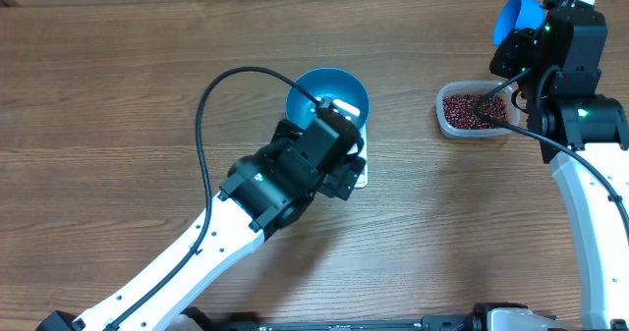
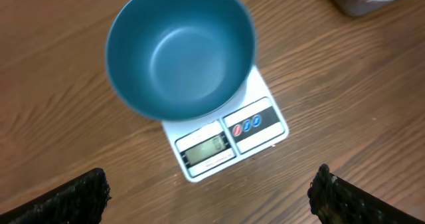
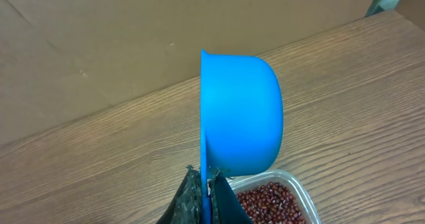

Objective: Scoop item into bowl and weigh 150g on scale
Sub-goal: 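Lift the left gripper back from the scale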

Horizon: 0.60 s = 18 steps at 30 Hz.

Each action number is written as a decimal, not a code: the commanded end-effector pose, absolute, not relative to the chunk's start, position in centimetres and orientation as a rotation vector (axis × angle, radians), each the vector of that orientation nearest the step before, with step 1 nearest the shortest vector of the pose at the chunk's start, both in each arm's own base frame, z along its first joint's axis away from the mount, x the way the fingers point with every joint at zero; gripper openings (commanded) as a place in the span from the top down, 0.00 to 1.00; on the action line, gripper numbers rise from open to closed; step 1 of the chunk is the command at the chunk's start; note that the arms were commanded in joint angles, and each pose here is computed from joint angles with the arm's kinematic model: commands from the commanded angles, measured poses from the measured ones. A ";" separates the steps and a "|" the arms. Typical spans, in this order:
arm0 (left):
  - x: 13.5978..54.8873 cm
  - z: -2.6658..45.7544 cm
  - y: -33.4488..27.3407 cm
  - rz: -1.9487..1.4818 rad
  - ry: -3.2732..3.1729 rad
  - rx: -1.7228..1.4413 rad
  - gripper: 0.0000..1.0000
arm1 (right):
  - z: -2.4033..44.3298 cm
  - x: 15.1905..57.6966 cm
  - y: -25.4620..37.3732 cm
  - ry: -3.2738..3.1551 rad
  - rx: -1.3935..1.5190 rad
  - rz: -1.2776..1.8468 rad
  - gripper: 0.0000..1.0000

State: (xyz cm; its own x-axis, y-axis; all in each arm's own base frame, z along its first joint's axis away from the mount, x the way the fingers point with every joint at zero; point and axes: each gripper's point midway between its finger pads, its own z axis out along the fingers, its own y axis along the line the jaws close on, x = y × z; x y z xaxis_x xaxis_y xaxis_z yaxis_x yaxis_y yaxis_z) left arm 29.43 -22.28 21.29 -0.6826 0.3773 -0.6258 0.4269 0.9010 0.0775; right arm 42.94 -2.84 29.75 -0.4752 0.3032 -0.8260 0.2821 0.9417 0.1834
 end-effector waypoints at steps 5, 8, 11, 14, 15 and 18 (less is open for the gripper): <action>30.1 21.8 -20.1 -0.184 2.462 0.446 0.01 | 31.3 43.3 -2.9 2.054 0.414 0.034 0.96; 30.4 21.8 -19.5 -0.176 2.463 0.433 0.00 | 31.2 43.4 -2.9 2.056 0.414 0.034 0.96; 30.5 21.8 -19.4 -0.158 2.453 0.479 0.00 | 31.1 43.5 -2.9 2.057 0.414 0.033 0.96; 30.5 21.8 -19.4 -0.146 2.448 0.497 0.00 | 31.1 43.5 -2.9 2.057 0.414 0.033 0.96; 30.5 21.8 -19.3 -0.145 2.447 0.499 0.00 | 31.1 43.5 -2.9 2.057 0.414 0.033 0.96; 30.5 21.8 -19.4 -0.146 2.449 0.499 0.00 | 31.1 43.5 -2.9 2.057 0.414 0.034 0.96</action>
